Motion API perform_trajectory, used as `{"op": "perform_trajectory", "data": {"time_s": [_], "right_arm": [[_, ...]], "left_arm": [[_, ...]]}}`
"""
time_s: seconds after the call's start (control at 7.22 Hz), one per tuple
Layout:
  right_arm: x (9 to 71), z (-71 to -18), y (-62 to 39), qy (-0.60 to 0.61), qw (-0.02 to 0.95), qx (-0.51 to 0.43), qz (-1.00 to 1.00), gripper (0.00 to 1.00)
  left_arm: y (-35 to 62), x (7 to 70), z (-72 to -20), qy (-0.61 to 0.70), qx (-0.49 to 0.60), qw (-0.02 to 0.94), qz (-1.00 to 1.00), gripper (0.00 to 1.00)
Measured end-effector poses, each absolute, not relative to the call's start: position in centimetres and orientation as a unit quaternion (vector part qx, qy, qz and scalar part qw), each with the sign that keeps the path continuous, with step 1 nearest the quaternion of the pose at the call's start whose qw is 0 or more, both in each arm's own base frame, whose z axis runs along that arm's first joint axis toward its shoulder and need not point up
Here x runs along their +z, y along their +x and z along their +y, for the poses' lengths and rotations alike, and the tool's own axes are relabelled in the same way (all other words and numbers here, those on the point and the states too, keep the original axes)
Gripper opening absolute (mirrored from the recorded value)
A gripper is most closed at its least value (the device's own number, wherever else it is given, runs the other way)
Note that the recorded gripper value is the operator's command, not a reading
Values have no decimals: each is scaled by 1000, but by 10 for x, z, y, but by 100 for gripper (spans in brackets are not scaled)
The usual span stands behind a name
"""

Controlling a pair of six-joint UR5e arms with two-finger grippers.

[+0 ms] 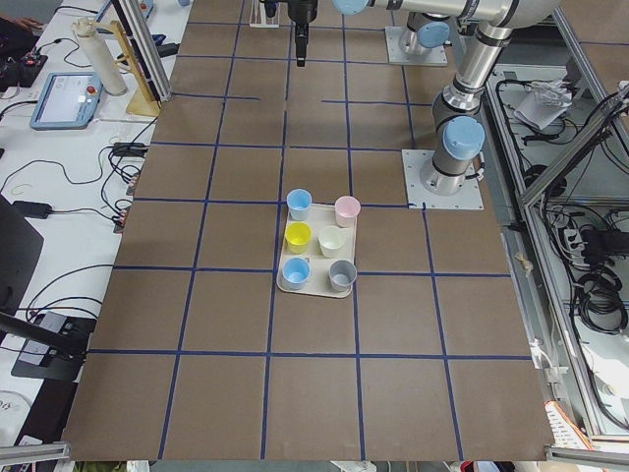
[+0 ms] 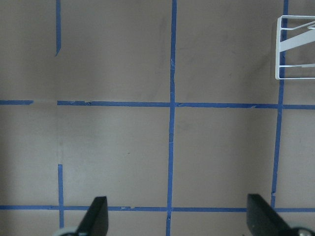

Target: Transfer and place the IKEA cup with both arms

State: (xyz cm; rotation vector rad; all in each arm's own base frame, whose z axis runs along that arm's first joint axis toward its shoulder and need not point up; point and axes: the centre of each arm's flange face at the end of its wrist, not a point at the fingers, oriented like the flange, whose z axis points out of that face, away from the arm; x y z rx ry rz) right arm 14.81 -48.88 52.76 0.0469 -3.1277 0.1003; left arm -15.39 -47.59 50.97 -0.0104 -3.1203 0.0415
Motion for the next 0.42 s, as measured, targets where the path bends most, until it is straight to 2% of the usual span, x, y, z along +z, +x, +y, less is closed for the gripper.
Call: {"op": "perform_trajectory", "data": {"time_s": [0.42], "right_arm": [[528,-489,148,15,6,33,-999,100]], "left_arm": [[-145,508,-463,-4,12,9,-1000,100]]}}
